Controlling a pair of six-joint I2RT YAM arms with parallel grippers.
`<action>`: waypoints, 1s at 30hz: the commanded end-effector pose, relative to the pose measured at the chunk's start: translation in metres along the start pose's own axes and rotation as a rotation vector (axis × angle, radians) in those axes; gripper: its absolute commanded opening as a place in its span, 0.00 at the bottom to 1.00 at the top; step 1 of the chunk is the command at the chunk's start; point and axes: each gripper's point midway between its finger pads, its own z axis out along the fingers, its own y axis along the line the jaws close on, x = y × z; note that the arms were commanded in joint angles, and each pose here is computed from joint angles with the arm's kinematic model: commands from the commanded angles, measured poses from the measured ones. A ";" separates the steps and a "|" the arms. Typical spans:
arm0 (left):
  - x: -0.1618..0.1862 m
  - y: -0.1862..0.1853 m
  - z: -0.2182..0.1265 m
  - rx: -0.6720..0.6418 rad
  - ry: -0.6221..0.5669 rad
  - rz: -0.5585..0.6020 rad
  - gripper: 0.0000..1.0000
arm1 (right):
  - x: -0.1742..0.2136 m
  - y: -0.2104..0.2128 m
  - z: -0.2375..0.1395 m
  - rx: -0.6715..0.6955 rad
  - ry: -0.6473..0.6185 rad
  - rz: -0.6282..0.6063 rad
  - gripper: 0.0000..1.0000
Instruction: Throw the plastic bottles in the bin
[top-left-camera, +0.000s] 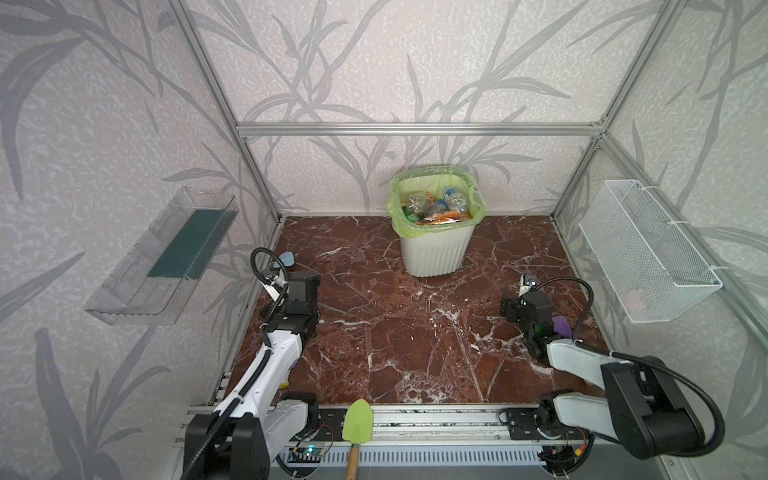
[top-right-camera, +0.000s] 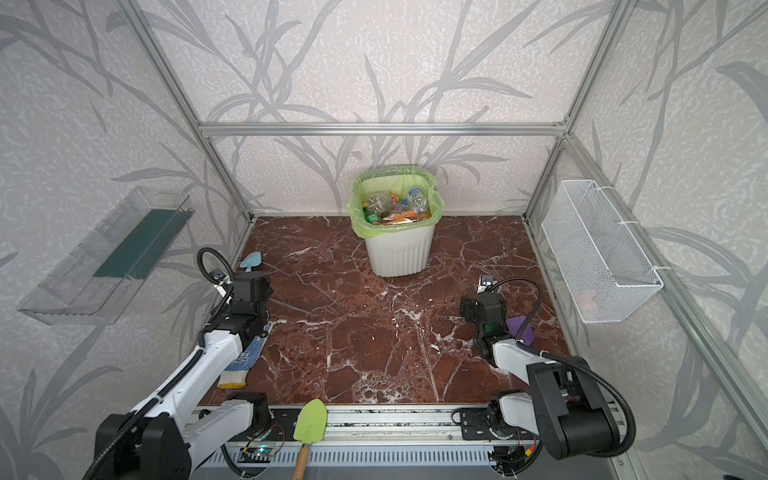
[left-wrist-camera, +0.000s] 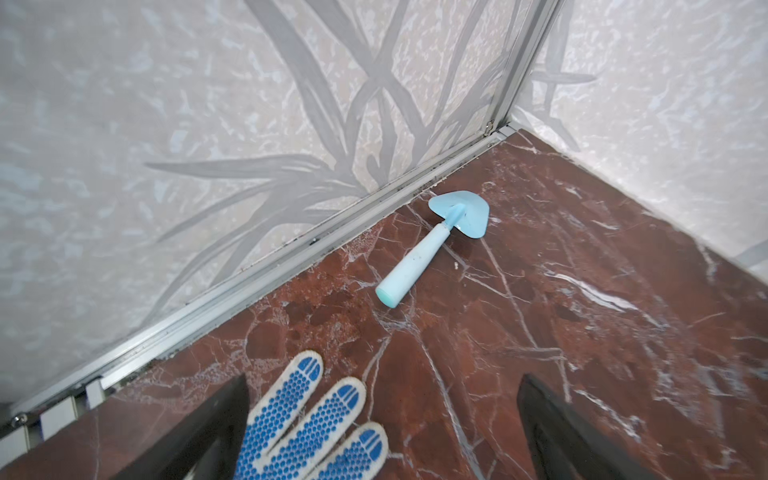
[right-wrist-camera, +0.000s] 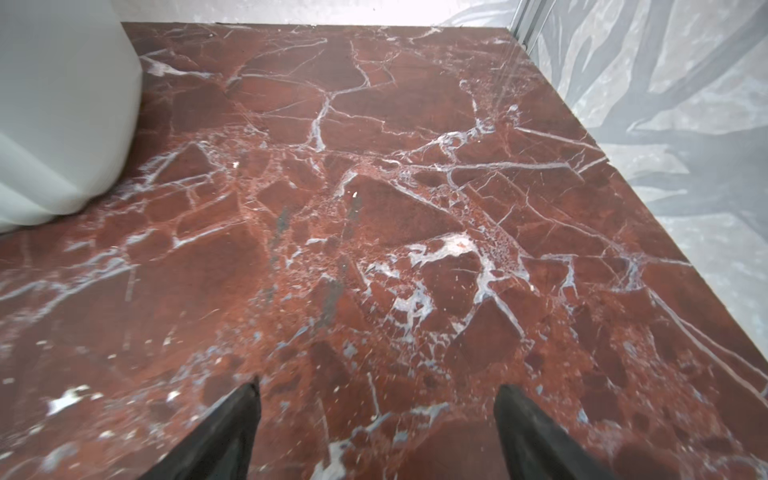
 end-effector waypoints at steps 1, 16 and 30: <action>-0.004 0.010 0.005 -0.044 -0.106 0.009 1.00 | -0.067 -0.001 -0.003 -0.001 -0.271 0.011 0.93; 0.020 -0.053 0.042 0.194 -0.213 0.191 1.00 | -0.051 0.021 0.032 -0.161 -0.210 -0.020 0.96; 0.046 -0.095 0.049 0.405 -0.153 0.310 0.99 | -0.051 0.028 0.033 -0.195 -0.203 -0.038 0.99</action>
